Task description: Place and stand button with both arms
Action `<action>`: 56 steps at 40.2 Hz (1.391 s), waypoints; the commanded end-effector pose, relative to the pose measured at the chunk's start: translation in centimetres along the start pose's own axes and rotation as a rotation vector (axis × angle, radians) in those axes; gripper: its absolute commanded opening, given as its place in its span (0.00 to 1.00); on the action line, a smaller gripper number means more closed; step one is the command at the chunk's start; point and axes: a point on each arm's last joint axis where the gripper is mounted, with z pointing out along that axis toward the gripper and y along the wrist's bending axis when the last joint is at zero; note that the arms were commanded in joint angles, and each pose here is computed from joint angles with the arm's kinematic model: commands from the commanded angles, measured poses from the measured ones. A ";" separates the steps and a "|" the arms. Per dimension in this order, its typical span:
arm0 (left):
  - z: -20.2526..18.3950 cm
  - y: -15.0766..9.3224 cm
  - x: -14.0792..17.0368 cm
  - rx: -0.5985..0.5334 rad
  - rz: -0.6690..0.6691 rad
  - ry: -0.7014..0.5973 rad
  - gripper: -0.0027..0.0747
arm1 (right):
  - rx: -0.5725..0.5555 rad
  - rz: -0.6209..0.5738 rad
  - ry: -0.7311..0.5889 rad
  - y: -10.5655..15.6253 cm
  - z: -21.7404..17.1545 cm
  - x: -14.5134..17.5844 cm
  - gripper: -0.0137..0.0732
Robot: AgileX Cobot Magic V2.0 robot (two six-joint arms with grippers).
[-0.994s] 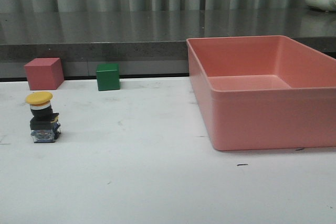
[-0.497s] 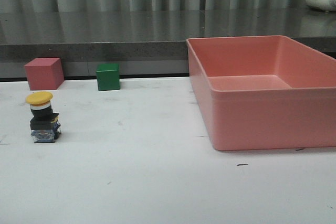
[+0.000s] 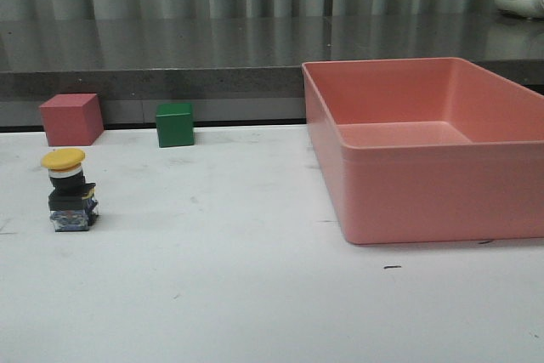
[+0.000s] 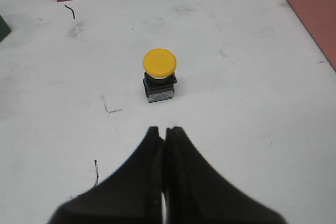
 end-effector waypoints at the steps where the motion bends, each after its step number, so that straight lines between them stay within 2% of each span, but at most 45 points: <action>1: -0.6 -0.2 -1.6 0.012 0.006 -0.099 0.01 | 0.008 -0.003 -0.075 0.0 -0.4 -1.0 0.08; 9: -0.7 -0.3 -1.5 0.018 0.007 -0.101 0.01 | 0.008 -0.003 -0.075 0.0 -0.4 -1.0 0.08; 15: -1.9 0.0 -0.4 0.013 -0.001 -0.157 0.01 | 0.008 -0.003 -0.073 0.0 -0.4 -1.0 0.08; 21: -3.4 1.4 2.5 -0.073 -0.013 -0.316 0.01 | 0.008 -0.003 -0.074 0.0 -0.4 -1.0 0.08; 26: -4.0 2.2 5.4 -0.151 -0.032 -0.523 0.01 | 0.008 -0.003 -0.074 0.0 -0.4 -1.0 0.08; 33: -3.1 2.7 9.8 -0.215 -0.145 -0.679 0.01 | 0.008 -0.003 -0.074 0.0 -0.4 -1.0 0.08; 42: -2.1 2.7 12.7 -0.237 -0.146 -0.741 0.01 | 0.008 -0.003 -0.074 0.0 -0.4 -1.0 0.08; 56: -2.4 2.6 13.0 -0.230 -0.141 -0.760 0.01 | 0.008 -0.003 -0.072 0.0 -0.4 -1.0 0.08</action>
